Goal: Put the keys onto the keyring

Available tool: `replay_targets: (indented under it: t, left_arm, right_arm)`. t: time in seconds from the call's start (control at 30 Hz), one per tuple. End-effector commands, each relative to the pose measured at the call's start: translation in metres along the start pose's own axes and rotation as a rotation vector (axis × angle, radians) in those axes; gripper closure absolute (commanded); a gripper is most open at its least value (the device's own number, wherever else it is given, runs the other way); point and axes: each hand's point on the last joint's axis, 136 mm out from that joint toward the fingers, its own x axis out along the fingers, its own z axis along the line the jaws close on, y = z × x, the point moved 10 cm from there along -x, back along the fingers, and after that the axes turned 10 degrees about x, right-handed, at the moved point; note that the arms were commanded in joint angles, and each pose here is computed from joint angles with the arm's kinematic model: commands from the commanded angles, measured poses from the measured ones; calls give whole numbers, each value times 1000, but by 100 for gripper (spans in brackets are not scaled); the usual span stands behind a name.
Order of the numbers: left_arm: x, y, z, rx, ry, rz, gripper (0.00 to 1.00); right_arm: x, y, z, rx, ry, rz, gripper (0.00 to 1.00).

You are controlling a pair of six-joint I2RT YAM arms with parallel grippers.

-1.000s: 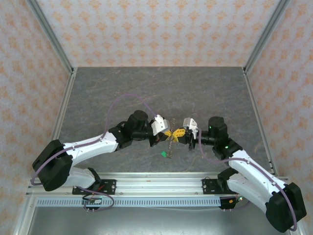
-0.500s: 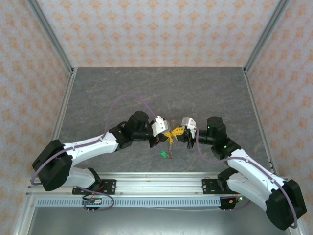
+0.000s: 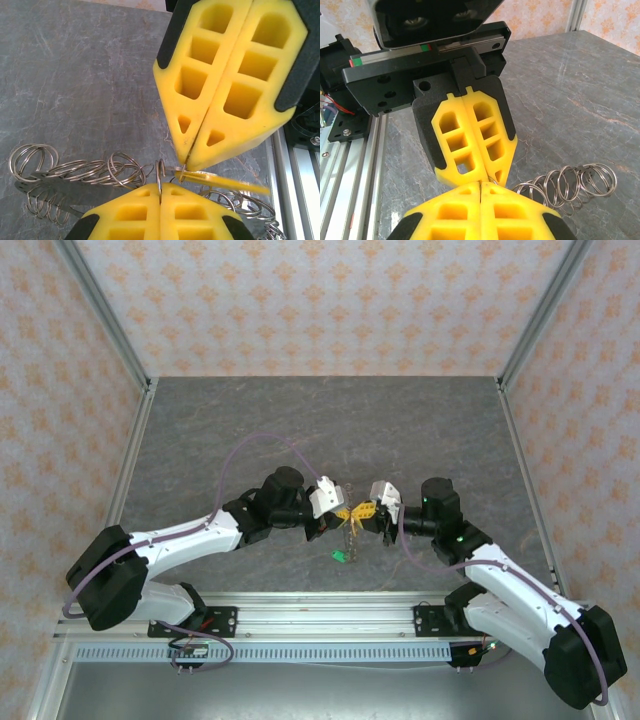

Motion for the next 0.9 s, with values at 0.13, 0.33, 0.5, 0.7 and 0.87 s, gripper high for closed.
replay_targets:
  t: [0.13,0.33,0.5,0.7,0.87]
  left_arm:
    - [-9,-25,0,56,8,-79,100]
    - [-8,-28,0,60,28,-90,100]
    - [-10,-30,0,68,22,-97,100]
    - [-12,-29,-1,77,13,-101,100]
    - [-12,-28,-1,77,8,-102,100]
  right_arm:
    - [0,-17,0,-58,13,-53,100]
    - [1,-17,-3,-43,42,-52,100]
    - [1,-10,-6,-32,87,-3,100]
    - [-2,-5,-12,-10,190,34,100]
    - [-2,-3,-13,-3,205,46,100]
